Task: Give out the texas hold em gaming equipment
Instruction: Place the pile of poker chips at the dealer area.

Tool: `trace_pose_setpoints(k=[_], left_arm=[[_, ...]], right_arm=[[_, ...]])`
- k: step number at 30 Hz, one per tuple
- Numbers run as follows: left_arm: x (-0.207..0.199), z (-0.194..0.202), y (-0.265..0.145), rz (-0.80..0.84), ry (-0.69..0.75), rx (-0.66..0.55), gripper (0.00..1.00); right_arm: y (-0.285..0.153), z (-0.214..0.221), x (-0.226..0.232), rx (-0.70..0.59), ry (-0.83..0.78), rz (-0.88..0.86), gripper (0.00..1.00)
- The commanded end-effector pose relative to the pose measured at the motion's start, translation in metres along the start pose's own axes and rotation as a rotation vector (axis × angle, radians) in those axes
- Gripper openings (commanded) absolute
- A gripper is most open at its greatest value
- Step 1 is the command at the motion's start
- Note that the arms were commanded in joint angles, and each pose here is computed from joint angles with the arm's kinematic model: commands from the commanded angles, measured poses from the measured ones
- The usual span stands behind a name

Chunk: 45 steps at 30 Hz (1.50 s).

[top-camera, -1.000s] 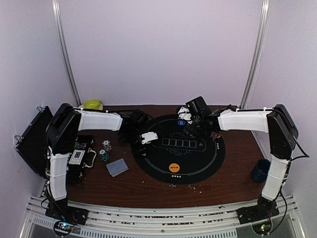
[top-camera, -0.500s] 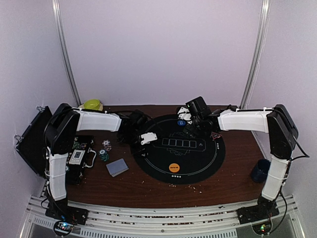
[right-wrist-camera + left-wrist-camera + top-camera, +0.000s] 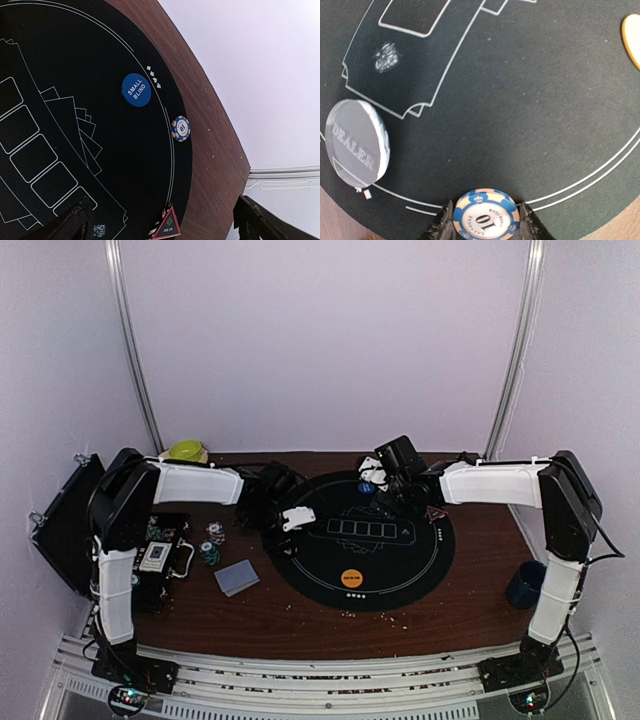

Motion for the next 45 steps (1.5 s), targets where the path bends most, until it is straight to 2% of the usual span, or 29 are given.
trace_pose_setpoints(k=[1, 16, 37, 39, 41, 45], left_arm=[[0.024, 0.035, -0.004, -0.059, -0.069, 0.118, 0.4], [0.066, 0.046, 0.004, -0.168, -0.129, 0.133, 0.41], [0.061, 0.029, -0.002, -0.11, -0.122, 0.04, 0.42], [0.063, 0.029, -0.003, -0.118, -0.122, 0.04, 0.47], [0.064, 0.027, -0.006, -0.13, -0.126, 0.033, 0.61], [0.066, 0.022, -0.019, -0.154, -0.124, 0.009, 0.76]], right_arm=[[-0.005, -0.003, -0.004, -0.014, 0.005, 0.029, 1.0], [-0.006, -0.004, -0.003, -0.016, 0.001, 0.028, 1.0], [-0.006, -0.004, -0.001, -0.014, -0.008, 0.03, 1.0], [-0.006, -0.004, -0.001, -0.013, -0.008, 0.029, 1.0], [-0.007, -0.005, -0.001, -0.017, -0.008, 0.029, 1.0], [-0.007, -0.004, -0.001, -0.014, -0.01, 0.029, 1.0]])
Point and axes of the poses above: each gripper's point midway between its finger pads, its own y axis out along the fingers, its own x axis along the line the jaws close on, z = x × y, the point moved 4 cm from there along -y, back along the fingers, and after that the axes turned 5 degrees about y, right-handed, at the moved point
